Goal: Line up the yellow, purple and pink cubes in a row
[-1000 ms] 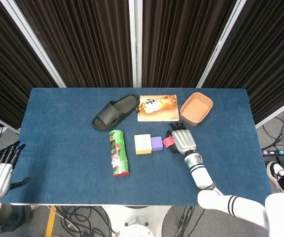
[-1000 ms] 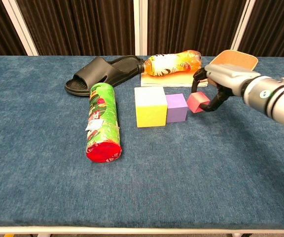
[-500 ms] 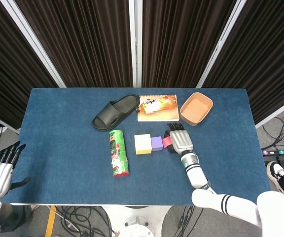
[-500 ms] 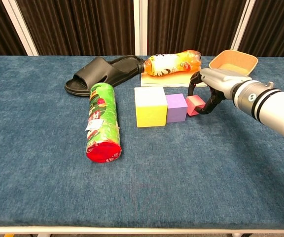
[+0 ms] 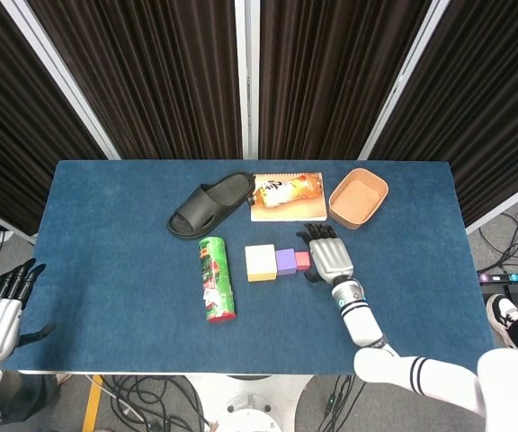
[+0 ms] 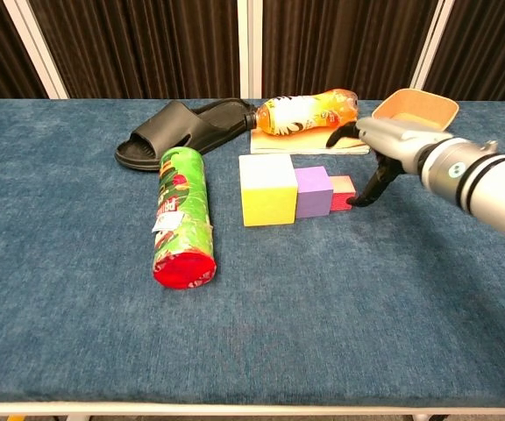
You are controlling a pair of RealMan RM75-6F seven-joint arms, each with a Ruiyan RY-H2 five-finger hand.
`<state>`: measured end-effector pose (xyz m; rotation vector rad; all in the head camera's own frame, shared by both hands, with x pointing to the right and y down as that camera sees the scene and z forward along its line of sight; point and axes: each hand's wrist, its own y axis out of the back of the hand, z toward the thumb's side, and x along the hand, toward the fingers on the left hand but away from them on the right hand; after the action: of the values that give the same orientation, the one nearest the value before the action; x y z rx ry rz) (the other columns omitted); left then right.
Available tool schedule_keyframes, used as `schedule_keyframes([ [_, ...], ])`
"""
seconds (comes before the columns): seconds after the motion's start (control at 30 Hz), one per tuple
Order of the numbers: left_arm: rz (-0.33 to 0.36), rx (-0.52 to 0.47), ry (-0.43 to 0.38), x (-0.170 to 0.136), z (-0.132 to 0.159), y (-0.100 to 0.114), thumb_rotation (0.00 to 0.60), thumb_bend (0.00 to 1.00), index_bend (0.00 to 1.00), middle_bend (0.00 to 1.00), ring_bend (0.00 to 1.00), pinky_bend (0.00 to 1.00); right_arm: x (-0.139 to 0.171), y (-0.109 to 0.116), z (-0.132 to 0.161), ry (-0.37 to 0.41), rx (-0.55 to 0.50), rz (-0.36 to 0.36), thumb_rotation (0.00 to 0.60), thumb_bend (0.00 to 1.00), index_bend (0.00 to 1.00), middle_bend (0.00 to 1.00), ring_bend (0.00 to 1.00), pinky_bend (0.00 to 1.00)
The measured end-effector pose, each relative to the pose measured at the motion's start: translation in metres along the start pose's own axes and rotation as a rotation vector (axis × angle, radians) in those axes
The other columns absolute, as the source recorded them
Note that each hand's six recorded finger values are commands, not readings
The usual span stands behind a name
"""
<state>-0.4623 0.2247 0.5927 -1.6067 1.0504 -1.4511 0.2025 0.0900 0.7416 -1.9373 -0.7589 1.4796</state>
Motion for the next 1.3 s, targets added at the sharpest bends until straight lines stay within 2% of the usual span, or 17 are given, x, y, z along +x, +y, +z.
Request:
schedule_keyframes([
  [0.13, -0.001, 0.000, 0.008, -0.002, -0.001, 0.000, 0.600, 0.05, 0.14, 0.16, 0.11, 0.16, -0.001, 0.027, -0.017, -0.012, 0.003, -0.059, 0.600, 0.06, 0.13, 0.02, 0.00, 0.00],
  [0.3, -0.006, 0.005, 0.014, -0.003, 0.001, 0.001, 0.600, 0.05, 0.13, 0.16, 0.11, 0.16, -0.014, 0.036, -0.030, -0.040, 0.022, -0.073, 0.600, 0.03, 0.13, 0.01, 0.00, 0.00],
  [0.57, -0.019, 0.018, 0.028, -0.003, 0.002, 0.001, 0.600, 0.05, 0.13, 0.16, 0.11, 0.16, -0.039, 0.017, -0.033, -0.058, 0.057, -0.031, 0.600, 0.03, 0.13, 0.00, 0.00, 0.00],
  [0.9, -0.026, 0.024, 0.030, -0.001, 0.003, 0.001, 0.600, 0.05, 0.14, 0.16, 0.11, 0.16, -0.054, -0.006, -0.014, -0.023, 0.018, 0.004, 0.600, 0.03, 0.13, 0.00, 0.00, 0.00],
  [1.17, -0.028, 0.021, 0.034, 0.000, 0.001, 0.001, 0.600, 0.05, 0.13, 0.16, 0.11, 0.16, -0.055, -0.011, -0.008, -0.005, 0.034, 0.009, 0.600, 0.03, 0.13, 0.00, 0.00, 0.00],
  [1.3, -0.026, 0.020, 0.035, 0.001, 0.000, 0.001, 0.600, 0.05, 0.13, 0.16, 0.11, 0.16, -0.048, -0.005, -0.010, 0.010, 0.042, -0.008, 0.600, 0.03, 0.12, 0.00, 0.00, 0.00],
])
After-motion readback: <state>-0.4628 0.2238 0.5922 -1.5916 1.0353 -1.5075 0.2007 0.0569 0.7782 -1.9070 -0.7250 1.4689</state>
